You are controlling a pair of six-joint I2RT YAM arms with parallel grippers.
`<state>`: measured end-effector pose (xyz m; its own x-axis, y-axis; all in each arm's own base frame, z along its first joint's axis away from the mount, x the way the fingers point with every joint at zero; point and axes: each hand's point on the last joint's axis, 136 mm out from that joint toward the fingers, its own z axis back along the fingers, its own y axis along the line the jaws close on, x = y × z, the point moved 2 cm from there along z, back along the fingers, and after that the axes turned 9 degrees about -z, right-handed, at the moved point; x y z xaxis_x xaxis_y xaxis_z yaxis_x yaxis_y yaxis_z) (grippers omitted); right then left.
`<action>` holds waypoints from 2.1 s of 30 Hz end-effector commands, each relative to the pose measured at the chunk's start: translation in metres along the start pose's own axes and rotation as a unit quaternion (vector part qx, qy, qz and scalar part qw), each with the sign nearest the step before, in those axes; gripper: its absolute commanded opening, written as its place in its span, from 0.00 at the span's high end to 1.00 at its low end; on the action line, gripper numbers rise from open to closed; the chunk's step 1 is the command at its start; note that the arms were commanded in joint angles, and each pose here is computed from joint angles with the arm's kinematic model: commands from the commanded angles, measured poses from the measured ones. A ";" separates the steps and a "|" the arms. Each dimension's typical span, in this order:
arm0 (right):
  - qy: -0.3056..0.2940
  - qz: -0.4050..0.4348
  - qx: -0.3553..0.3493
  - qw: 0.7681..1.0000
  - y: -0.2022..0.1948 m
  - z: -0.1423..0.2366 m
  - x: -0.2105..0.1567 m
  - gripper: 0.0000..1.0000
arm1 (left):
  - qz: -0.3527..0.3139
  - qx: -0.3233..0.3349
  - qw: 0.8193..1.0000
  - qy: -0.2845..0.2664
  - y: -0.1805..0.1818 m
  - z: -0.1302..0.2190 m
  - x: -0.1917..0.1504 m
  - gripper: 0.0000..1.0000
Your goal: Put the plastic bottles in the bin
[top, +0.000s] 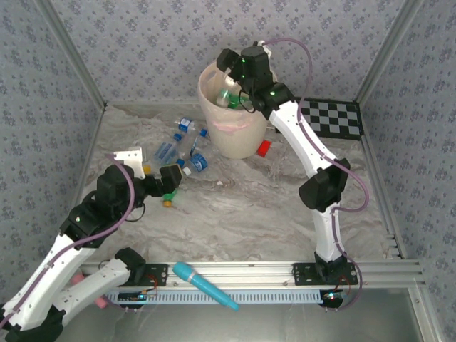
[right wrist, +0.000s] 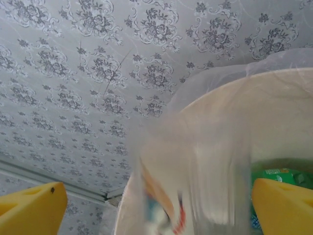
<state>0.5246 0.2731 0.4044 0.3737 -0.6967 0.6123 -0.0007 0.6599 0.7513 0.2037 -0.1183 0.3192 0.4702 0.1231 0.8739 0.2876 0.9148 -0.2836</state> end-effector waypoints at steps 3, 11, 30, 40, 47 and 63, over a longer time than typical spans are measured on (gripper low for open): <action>-0.021 0.032 0.011 0.999 0.023 0.030 0.013 0.00 | 0.002 -0.002 1.000 -0.019 -0.002 0.011 0.012 0.00; -0.023 0.051 0.020 0.998 0.025 0.054 0.016 0.00 | 0.003 0.003 1.000 -0.016 0.000 0.007 0.009 0.00; 0.008 0.137 0.034 0.990 -0.036 0.144 -0.013 0.00 | -0.010 0.080 0.996 0.037 0.030 -0.042 -0.049 0.00; 0.056 0.133 0.092 0.985 -0.053 0.198 -0.039 0.00 | 0.013 0.158 0.978 0.137 0.074 -0.082 -0.126 0.02; 0.062 0.149 0.092 0.983 -0.060 0.217 -0.051 0.00 | 0.050 0.162 0.968 0.184 0.092 -0.103 -0.168 0.10; 0.083 0.161 0.076 0.981 -0.074 0.214 -0.071 0.00 | 0.051 0.166 0.954 0.244 0.106 -0.133 -0.203 0.41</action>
<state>0.3009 0.2138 0.3508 0.4968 -0.4030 0.7686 -0.2628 0.7742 0.5758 0.2405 -0.0936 0.0553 0.8503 0.0981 0.5170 -0.0354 0.9909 -0.1298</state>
